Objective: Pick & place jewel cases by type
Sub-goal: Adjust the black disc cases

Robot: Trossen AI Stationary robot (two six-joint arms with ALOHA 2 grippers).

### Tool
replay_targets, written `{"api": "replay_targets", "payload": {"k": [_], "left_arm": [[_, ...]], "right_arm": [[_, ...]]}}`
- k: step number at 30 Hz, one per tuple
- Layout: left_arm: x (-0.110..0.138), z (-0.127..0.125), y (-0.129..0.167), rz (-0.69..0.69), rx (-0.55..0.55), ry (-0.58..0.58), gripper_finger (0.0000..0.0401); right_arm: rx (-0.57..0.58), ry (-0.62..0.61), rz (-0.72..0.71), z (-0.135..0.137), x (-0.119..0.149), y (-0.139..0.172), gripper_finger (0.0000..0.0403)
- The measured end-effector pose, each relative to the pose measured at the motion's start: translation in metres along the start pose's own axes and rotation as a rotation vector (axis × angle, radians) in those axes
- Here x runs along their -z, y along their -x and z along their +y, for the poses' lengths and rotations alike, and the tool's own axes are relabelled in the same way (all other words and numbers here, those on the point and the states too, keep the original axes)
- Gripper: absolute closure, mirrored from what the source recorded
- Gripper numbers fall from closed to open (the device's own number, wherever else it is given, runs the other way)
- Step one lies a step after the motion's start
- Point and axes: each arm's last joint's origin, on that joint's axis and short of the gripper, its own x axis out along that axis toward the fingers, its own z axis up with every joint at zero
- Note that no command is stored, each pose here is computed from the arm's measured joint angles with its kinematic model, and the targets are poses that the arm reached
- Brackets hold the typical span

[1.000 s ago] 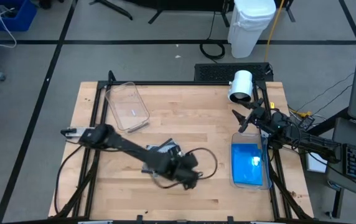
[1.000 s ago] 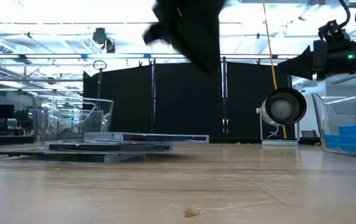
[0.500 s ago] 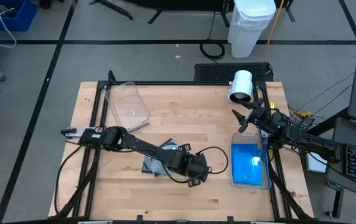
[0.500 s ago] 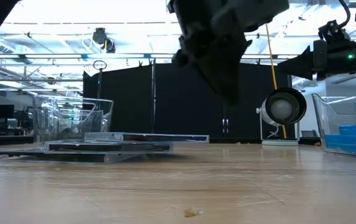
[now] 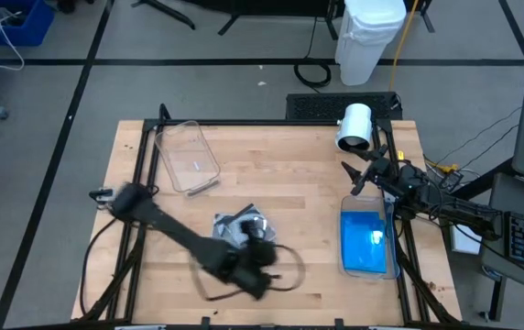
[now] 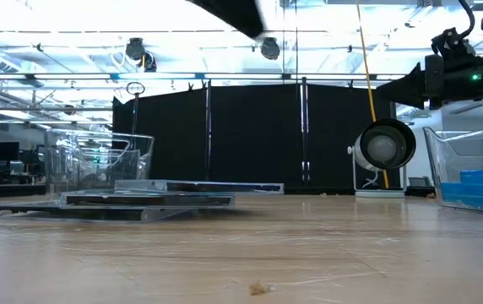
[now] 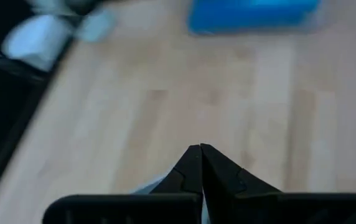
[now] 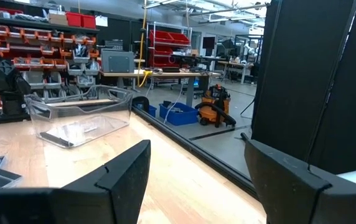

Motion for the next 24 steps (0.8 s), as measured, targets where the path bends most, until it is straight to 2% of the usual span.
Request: {"api": "replay_targets", "payload": {"k": [3, 6, 11, 19, 21, 24], "left_arm": [[0.032, 0.019, 0.03, -0.089, -0.075, 0.09, 0.0392], [0.068, 0.038, 0.053, -0.196, -0.091, 0.173, 0.0397], [0.113, 0.072, 0.077, -0.372, -0.012, 0.283, 0.0397], [0.173, 0.107, 0.078, -0.59, 0.143, 0.315, 0.0398], [0.184, 0.115, 0.077, -0.63, 0.158, 0.333, 0.0396], [0.199, 0.124, 0.073, -0.663, 0.158, 0.324, 0.0397]], "right_arm": [[0.0, 0.0, 0.0, 0.0, 0.0, 0.0, 0.0151], [0.0, 0.0, 0.0, 0.0, 0.0, 0.0, 0.0151], [0.0, 0.0, 0.0, 0.0, 0.0, 0.0, 0.0151], [-0.001, -0.009, -0.013, 0.0, -0.001, 0.0, 0.0151], [-0.01, -0.064, -0.011, 0.0, -0.001, 0.0, 0.0151], [-0.04, -0.268, -0.006, 0.001, -0.001, 0.0, 0.0151]]}}
